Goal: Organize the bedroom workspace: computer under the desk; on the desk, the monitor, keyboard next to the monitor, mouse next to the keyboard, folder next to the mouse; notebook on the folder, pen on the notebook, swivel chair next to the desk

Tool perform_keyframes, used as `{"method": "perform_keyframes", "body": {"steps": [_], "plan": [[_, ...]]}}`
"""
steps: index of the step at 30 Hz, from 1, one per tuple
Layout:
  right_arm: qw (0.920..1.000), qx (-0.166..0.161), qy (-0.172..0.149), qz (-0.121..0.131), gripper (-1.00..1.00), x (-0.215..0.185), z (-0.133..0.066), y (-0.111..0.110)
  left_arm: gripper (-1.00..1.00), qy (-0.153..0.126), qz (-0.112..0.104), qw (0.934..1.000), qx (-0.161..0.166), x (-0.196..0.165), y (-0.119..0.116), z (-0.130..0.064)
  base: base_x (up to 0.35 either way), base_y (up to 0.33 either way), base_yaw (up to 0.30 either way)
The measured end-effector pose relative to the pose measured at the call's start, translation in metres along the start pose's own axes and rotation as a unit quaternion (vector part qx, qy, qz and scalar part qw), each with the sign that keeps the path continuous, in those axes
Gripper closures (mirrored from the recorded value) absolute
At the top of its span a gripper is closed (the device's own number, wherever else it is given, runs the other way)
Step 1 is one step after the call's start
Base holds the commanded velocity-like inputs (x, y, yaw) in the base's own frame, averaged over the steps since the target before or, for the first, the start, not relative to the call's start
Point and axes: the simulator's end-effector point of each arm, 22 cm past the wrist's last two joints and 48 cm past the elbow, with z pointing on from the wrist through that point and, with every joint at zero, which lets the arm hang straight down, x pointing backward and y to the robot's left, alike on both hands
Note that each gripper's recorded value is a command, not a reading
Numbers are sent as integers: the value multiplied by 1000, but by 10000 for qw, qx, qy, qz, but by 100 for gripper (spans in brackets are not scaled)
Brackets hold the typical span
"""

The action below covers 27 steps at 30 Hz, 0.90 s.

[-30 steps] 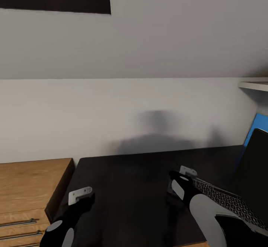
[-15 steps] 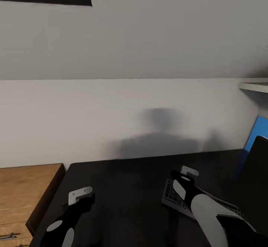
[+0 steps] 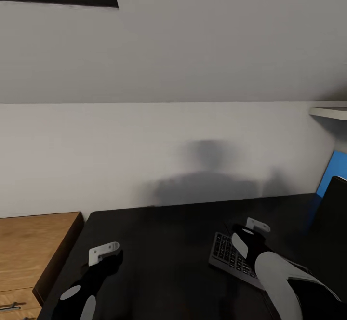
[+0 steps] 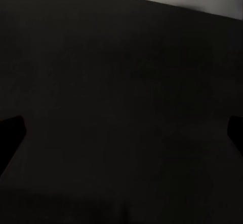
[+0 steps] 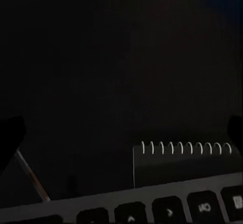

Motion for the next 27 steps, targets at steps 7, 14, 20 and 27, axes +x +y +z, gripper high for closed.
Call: {"method": "perform_keyframes", "body": {"steps": [7, 14, 20, 27], "plan": [[9983, 114, 570, 25, -100, 20, 4, -16, -100, -10, -22, 10000, -9, -1, 1, 0, 0, 0, 0], [9973, 112, 718, 87, -100, 26, 4, -16, -100, -15, -28, 10000, -13, -1, 2, 0, 0, 0, 0], [9963, 112, 849, 35, -100, 30, 4, -17, -100, -16, -30, 10000, -13, -2, 2, 0, 0, 0, 0], [9953, 116, 961, -21, -100, 35, 3, -19, -100, -13, -30, 10000, -13, -1, 2, 0, 0, 0, 0]]}}
